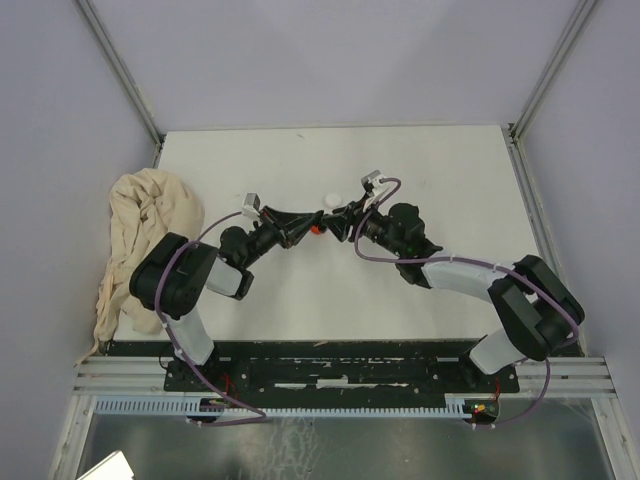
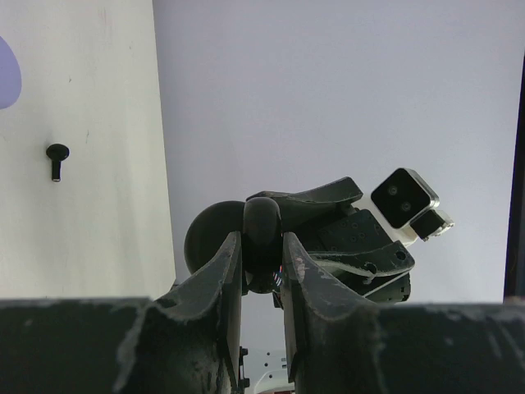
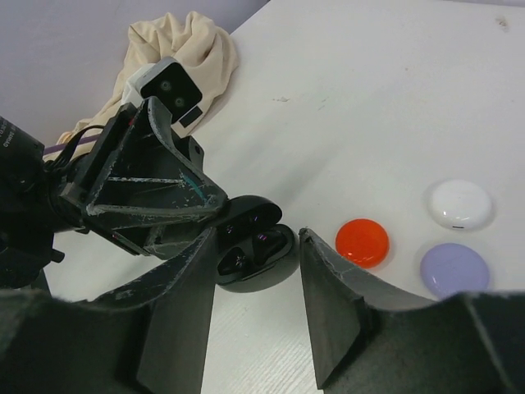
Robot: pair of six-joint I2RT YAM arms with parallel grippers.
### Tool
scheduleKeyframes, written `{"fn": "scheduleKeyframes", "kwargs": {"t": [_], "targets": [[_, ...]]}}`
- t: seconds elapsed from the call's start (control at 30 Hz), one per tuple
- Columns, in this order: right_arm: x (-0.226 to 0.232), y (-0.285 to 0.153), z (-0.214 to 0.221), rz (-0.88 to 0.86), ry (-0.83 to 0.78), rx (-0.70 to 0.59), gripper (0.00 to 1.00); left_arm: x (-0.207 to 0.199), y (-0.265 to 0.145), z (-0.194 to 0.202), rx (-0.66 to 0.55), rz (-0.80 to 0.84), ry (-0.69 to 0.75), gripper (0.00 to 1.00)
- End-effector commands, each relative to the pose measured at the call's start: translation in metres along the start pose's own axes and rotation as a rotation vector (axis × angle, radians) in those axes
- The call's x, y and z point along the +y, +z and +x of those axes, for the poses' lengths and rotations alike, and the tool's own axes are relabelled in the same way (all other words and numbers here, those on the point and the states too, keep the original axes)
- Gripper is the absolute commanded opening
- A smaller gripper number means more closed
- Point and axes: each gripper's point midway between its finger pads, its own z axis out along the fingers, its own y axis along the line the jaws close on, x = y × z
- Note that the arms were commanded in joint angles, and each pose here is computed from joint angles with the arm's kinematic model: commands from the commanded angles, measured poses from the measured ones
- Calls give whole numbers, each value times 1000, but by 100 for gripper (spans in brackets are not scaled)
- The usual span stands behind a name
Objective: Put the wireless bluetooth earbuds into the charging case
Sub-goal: Place the earbud in the charging case.
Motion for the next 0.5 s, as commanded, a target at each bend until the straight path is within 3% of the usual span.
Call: {"fn": "scheduleKeyframes", "kwargs": {"t": [0.0, 0.17, 0.47], "targets": [[6, -13, -42, 25, -60, -115, 53, -25, 4, 1, 4, 88, 34, 3], [-12, -36, -61, 177, -101, -120, 57, -17, 3, -1, 2, 76, 26, 3], [-107, -95, -32, 685, -70, 183, 64, -4, -6, -10, -28, 49, 28, 3]]}}
